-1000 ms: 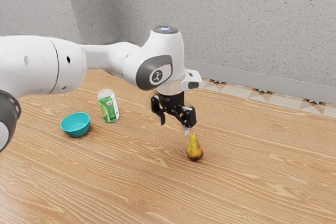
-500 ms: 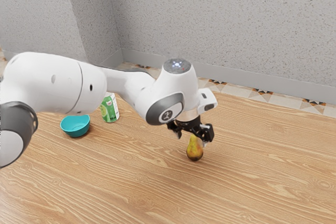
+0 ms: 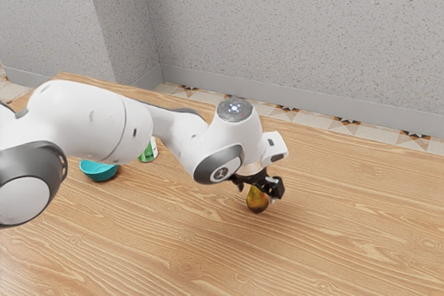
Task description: Place the pear in the bowl.
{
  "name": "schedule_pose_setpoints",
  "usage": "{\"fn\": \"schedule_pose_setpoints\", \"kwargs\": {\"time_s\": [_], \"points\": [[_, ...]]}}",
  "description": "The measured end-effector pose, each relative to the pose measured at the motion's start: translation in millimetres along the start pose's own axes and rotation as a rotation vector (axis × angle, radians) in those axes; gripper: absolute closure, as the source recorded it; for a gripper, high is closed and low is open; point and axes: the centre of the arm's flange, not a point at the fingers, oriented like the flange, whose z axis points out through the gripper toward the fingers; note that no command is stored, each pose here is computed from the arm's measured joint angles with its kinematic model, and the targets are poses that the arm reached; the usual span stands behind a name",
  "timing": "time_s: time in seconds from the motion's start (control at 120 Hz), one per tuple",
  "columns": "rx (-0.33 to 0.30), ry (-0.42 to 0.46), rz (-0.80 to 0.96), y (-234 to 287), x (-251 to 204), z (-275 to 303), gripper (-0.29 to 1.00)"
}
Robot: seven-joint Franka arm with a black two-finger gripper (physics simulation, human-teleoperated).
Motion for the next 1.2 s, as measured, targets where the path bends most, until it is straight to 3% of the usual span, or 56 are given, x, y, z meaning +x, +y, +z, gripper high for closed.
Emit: {"fn": "schedule_pose_setpoints", "kwargs": {"time_s": [0.333,0.7,0.983,1.2], "points": [[-0.003,0.017,0.019,-3,-1,19,0.09],[-0.006,0.016,0.031,-3,-4,27,0.32],[-0.017,0.033,0.023,-7,-2,7,0.40],[-0.009,0.038,-0.092,-85,-5,-31,0.42]]}}
